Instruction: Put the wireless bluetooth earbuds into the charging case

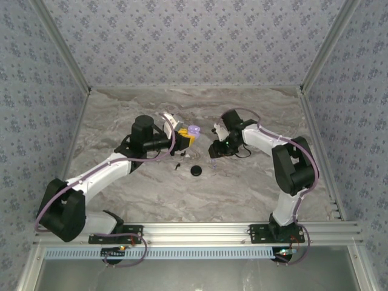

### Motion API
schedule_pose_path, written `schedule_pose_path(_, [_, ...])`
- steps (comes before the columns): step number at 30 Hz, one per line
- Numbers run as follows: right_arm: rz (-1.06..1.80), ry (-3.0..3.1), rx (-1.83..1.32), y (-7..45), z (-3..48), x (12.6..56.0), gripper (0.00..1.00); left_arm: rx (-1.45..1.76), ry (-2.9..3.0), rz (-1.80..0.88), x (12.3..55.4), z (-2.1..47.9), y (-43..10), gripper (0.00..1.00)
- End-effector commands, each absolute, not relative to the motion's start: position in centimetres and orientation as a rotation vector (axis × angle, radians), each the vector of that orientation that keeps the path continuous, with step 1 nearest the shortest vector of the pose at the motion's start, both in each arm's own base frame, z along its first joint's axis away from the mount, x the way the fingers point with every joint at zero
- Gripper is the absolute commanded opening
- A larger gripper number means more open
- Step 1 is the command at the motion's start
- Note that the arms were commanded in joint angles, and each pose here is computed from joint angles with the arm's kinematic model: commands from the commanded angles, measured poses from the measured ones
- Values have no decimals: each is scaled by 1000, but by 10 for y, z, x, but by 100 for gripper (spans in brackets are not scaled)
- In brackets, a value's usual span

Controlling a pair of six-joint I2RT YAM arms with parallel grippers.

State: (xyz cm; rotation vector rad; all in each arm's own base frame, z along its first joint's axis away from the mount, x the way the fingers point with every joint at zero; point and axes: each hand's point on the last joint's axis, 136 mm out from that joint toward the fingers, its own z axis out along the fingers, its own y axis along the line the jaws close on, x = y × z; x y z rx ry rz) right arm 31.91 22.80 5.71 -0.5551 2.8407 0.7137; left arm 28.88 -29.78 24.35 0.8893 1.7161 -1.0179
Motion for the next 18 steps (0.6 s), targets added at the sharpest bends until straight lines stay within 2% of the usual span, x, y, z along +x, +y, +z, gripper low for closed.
schedule_pose_path(1, [634,2891,-554,226,41,315,39,902,1686,-1005,285,252,-297,21])
schedule_pose_path(18, [473,2954,-628,228,21,312,36,908,1686,-995,286,252,-297,21])
